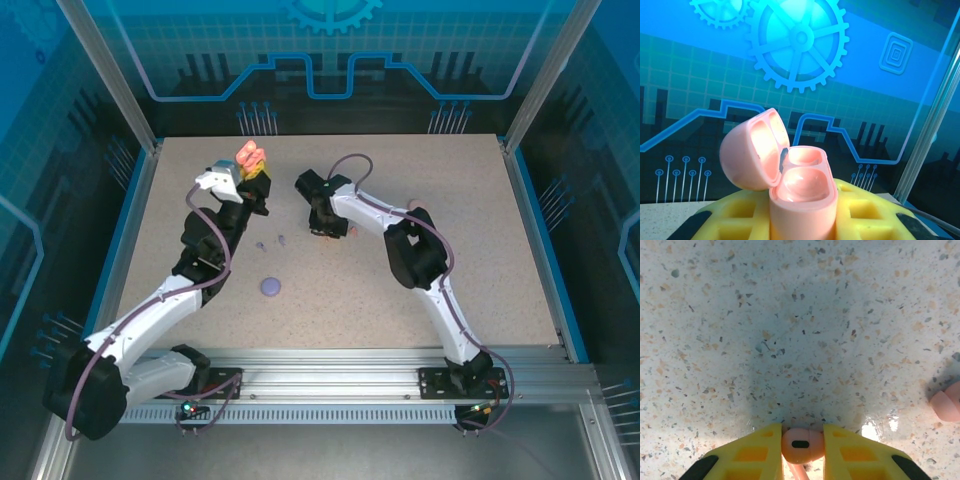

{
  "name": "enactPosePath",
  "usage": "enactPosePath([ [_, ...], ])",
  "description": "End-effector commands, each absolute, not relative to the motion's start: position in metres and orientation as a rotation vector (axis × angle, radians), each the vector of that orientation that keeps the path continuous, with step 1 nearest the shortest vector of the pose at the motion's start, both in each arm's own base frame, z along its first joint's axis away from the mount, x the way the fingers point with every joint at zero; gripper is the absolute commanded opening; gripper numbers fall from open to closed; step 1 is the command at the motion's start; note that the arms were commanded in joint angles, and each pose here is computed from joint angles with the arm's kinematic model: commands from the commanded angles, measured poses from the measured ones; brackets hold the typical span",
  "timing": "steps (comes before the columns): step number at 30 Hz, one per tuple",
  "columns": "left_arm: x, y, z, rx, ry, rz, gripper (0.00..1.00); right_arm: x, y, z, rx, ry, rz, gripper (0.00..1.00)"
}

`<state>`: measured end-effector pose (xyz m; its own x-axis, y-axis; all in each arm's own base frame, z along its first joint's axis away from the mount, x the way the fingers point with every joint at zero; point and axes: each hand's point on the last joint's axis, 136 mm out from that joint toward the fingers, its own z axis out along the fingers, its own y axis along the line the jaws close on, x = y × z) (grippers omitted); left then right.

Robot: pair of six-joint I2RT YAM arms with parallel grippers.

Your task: Insert the wireless bluetooth earbuds into the charging case

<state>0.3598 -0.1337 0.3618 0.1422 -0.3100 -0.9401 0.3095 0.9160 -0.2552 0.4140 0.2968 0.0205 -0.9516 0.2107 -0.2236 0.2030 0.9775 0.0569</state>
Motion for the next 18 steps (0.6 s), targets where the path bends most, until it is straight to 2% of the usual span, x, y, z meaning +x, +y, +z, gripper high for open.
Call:
enactPosePath([
  [1, 0.352, -0.139, 0.366, 0.018, 1.338, -0.503, 0.00, 0.411, 0.290, 0.031, 0.252, 2.871, 0.035, 0.21],
  [10, 0.351, -0.149, 0.377, 0.087, 1.297, -0.507, 0.02, 0.421, 0.280, 0.103, 0.236, 2.724, 0.194, 0.21],
  [18, 0.355, -0.174, 0.374, 0.261, 1.227, -0.489, 0.02, 0.429, 0.258, 0.200, 0.215, 2.510, 0.343, 0.21],
])
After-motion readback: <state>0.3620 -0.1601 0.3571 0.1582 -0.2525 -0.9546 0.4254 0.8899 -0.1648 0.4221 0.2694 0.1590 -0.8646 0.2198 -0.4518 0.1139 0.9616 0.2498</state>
